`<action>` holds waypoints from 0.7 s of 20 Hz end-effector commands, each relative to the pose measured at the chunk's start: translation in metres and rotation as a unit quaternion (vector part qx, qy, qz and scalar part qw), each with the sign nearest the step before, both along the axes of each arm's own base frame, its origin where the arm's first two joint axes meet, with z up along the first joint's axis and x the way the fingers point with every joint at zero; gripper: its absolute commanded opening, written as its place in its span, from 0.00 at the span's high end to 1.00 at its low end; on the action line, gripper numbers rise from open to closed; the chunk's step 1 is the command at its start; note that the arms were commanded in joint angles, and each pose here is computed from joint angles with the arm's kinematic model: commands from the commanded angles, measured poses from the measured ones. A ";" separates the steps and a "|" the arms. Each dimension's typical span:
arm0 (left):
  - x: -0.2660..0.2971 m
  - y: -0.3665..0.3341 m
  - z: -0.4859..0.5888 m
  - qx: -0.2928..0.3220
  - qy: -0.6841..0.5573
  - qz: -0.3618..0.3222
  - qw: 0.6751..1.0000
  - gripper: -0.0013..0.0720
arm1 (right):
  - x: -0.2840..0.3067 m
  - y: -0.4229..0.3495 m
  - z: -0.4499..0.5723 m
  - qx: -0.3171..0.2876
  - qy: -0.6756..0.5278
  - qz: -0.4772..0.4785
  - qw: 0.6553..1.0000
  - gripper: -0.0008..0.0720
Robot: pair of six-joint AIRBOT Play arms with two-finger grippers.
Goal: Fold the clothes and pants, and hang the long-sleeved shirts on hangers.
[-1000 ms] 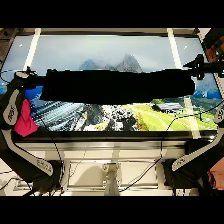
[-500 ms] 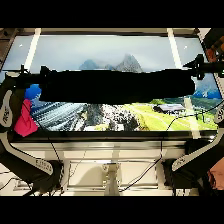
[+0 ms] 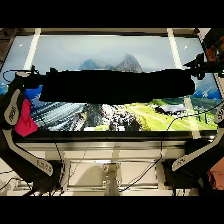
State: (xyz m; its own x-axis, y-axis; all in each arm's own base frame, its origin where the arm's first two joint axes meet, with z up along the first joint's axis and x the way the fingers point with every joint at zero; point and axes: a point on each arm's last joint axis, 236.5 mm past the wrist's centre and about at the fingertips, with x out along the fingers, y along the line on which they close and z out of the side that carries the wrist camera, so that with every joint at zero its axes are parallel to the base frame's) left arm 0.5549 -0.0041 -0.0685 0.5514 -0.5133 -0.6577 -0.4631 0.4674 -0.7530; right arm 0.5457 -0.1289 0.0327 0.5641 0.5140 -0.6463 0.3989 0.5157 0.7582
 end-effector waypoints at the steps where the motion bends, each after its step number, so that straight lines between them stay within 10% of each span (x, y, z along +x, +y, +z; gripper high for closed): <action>1: 0.003 0.003 -0.006 0.004 0.001 0.009 1.000 0.28 | 0.001 0.000 0.000 0.000 -0.001 -0.001 1.000 0.60; 9: 0.029 0.025 -0.003 0.043 -0.039 0.067 0.996 0.37 | 0.002 -0.002 0.000 -0.002 -0.003 -0.004 1.000 0.60; 12: 0.030 0.024 -0.002 0.043 -0.040 0.066 0.996 0.86 | 0.004 -0.003 0.001 -0.003 -0.006 -0.007 1.000 0.60; 14: 0.030 0.024 0.002 0.044 -0.044 0.066 0.996 0.97 | 0.004 -0.003 0.001 -0.003 -0.005 -0.007 1.000 0.60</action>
